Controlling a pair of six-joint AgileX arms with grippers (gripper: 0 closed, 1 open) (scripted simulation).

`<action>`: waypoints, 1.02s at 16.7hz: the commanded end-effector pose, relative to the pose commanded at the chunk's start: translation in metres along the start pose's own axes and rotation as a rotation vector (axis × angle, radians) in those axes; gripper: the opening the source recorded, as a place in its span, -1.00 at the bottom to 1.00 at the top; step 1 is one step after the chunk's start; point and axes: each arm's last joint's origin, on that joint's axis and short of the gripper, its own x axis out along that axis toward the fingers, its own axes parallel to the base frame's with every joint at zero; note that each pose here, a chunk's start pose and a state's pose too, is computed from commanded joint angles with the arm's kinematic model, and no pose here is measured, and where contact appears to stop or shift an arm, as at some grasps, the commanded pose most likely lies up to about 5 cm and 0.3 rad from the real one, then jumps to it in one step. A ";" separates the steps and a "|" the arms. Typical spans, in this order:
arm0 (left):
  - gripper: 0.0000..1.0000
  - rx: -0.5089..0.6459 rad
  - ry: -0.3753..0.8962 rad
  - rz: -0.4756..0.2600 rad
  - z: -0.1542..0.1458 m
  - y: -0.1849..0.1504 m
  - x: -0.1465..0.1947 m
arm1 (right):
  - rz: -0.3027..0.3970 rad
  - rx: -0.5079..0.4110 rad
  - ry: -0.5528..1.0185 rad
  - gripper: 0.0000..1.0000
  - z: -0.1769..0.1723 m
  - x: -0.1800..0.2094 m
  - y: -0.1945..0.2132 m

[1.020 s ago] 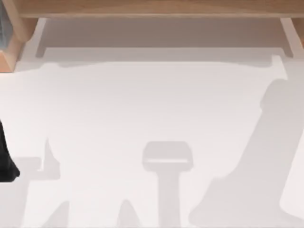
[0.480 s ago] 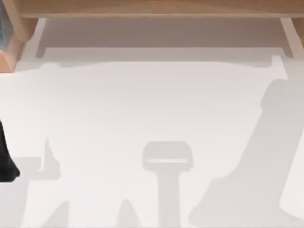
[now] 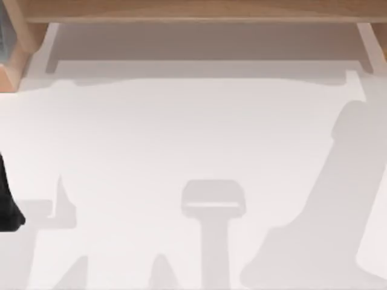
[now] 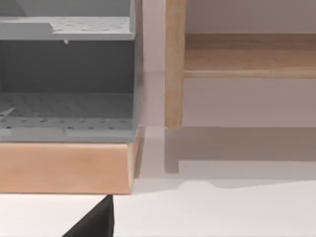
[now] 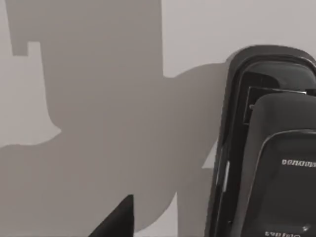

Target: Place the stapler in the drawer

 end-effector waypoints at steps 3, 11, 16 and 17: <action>1.00 0.000 0.000 0.000 0.000 0.000 0.000 | 0.000 0.000 0.000 1.00 0.000 0.000 0.000; 1.00 0.000 0.000 0.000 0.000 0.000 0.000 | -0.004 0.001 -0.098 1.00 -0.003 -0.033 0.005; 1.00 0.000 0.000 0.000 0.000 0.000 0.000 | -0.084 -0.035 -0.459 1.00 -0.015 -0.114 -0.001; 1.00 0.000 0.000 0.000 0.000 0.000 0.000 | -0.115 -0.055 -0.550 1.00 -0.018 -0.129 -0.005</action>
